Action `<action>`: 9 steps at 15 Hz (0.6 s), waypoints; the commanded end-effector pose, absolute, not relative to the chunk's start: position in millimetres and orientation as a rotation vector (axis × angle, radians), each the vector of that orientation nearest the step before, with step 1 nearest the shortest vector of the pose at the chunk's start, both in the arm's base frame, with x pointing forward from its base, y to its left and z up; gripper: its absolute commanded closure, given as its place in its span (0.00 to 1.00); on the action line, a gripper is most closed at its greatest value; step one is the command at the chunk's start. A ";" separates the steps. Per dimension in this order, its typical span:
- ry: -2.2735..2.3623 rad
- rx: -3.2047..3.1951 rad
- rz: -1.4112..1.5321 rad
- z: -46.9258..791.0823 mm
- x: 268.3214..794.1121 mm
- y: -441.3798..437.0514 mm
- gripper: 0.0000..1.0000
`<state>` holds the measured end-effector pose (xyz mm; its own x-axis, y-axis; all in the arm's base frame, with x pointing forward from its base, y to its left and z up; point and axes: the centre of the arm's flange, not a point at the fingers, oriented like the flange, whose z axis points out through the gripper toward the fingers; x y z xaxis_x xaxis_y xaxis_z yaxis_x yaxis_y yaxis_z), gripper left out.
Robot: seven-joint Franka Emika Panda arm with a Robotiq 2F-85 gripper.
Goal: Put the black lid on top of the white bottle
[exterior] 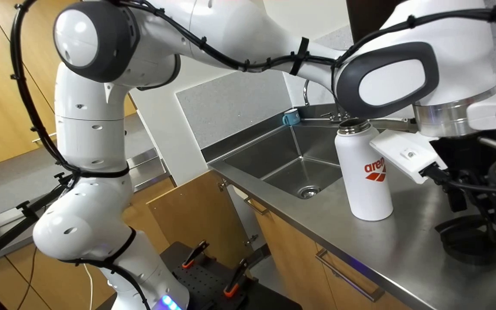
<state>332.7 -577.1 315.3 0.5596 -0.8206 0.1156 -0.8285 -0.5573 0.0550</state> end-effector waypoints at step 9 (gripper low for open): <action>-1.450 2.664 0.124 322.1 335.9 -578.0 0.95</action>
<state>333.4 -580.4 312.9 0.5582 -0.8215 0.1166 -0.8294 -0.5566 0.0486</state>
